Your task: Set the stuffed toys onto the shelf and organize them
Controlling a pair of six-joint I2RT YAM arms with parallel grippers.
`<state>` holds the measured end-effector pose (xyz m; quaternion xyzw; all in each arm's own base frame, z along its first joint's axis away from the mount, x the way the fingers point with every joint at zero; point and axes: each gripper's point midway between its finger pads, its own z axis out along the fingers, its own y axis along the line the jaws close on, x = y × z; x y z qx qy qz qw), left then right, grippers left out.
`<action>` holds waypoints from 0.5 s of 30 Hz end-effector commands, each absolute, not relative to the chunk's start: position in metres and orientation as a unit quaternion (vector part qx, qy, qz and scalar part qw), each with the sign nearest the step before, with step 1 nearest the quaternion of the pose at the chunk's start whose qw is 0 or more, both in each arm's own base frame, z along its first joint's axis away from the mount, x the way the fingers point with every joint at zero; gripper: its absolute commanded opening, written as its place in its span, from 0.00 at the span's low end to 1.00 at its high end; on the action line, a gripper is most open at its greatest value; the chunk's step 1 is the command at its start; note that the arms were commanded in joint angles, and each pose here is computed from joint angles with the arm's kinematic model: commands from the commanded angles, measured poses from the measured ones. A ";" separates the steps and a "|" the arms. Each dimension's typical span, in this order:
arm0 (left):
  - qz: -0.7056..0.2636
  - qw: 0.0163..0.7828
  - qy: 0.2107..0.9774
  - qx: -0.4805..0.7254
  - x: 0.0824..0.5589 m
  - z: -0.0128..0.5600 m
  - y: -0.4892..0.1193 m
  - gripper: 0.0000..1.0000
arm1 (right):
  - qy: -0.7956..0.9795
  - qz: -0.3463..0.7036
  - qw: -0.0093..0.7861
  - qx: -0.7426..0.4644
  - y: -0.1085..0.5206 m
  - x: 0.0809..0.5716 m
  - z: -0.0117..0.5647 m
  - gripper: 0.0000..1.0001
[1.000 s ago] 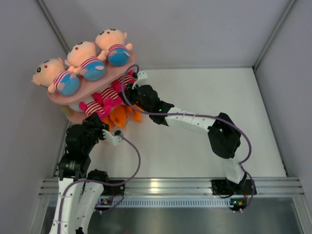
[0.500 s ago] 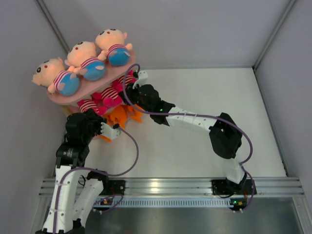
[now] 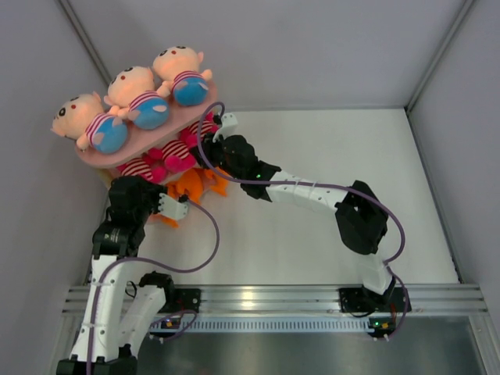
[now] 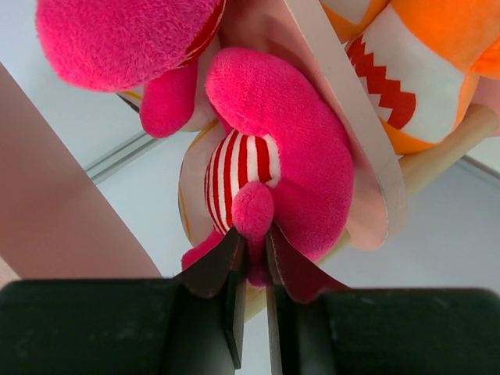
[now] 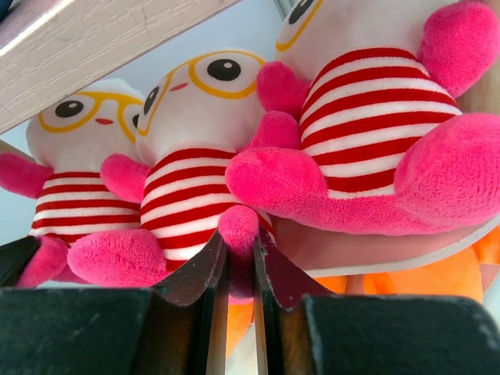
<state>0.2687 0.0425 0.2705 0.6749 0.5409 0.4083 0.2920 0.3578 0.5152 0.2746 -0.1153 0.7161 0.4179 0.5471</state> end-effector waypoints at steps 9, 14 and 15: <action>0.414 0.288 0.543 0.671 0.254 0.281 0.047 0.57 | 0.680 0.450 0.570 -0.100 0.508 0.360 0.324 0.32; 0.408 0.325 0.539 0.661 0.247 0.295 0.039 0.63 | 0.677 0.452 0.572 -0.101 0.507 0.358 0.330 0.45; 0.408 0.334 0.541 0.655 0.245 0.299 0.038 0.65 | 0.677 0.450 0.573 -0.102 0.506 0.358 0.331 0.49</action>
